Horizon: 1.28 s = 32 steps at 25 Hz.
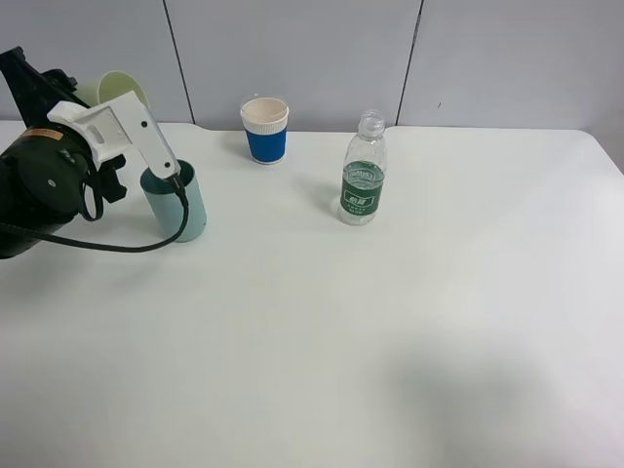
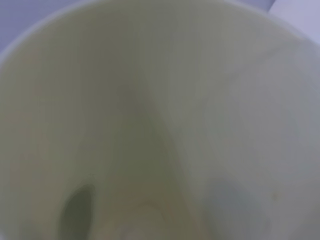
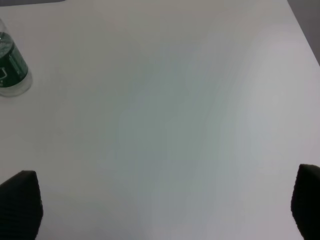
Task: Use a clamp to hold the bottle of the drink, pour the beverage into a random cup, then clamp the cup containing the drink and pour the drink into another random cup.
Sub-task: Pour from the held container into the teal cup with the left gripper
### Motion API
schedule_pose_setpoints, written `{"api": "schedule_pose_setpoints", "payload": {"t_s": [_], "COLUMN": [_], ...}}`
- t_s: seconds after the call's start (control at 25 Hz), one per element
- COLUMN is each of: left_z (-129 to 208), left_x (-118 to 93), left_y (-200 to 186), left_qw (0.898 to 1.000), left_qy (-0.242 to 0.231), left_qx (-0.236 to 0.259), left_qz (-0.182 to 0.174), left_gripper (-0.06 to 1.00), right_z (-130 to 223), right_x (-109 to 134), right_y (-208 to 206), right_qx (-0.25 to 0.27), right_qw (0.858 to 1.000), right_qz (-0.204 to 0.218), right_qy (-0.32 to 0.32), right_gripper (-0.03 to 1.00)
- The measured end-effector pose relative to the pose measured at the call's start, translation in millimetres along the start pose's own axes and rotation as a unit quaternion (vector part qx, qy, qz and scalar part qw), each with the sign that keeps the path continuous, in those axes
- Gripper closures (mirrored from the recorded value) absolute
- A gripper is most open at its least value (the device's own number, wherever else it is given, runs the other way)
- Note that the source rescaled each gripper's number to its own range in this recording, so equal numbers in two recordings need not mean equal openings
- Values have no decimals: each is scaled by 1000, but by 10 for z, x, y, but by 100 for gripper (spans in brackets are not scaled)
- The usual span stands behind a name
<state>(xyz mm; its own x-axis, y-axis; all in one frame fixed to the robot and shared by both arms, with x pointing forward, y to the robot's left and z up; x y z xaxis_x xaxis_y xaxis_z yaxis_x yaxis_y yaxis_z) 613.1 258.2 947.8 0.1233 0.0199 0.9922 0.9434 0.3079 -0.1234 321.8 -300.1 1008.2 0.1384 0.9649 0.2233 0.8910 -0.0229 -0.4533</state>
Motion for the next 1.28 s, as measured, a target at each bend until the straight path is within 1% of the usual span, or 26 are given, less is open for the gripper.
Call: {"api": "schedule_pose_setpoints", "payload": {"t_s": [0.28, 0.64, 0.88, 1.28], "left_z": [51, 61, 70, 72], "left_x": [8, 21, 34, 37], "left_y": [-1, -1, -2, -2], "left_qw": [1000, 1000, 999, 997], "left_qy": [15, 22, 48, 69], "left_qx": [14, 16, 19, 19], "left_qz": [-2, -5, -8, -9], "left_gripper": [89, 89, 89, 89], "right_z": [0, 0, 0, 0], "right_x": [0, 0, 0, 0], "right_y": [0, 0, 0, 0], "right_qx": [0, 0, 0, 0], "right_qw": [1000, 1000, 1000, 1000], "right_qz": [0, 0, 0, 0], "right_qy": [0, 0, 0, 0], "right_gripper": [-3, -3, -3, -3]}}
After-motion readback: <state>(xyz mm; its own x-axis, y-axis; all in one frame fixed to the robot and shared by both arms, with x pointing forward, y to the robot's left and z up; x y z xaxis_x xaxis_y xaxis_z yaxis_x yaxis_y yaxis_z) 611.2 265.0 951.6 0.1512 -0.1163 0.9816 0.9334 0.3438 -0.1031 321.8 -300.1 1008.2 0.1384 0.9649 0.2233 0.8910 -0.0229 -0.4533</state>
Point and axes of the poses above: a point on each arm's last joint axis where the gripper is mounted, y pointing out along that axis toward the gripper, x along the wrist's bending axis when the last joint is at zero, z = x × y, the point moved 10 cm from there along y, pointing out along that axis toward the gripper, and after that the axes turned 15 degrees about y, right-handed, at the moved point
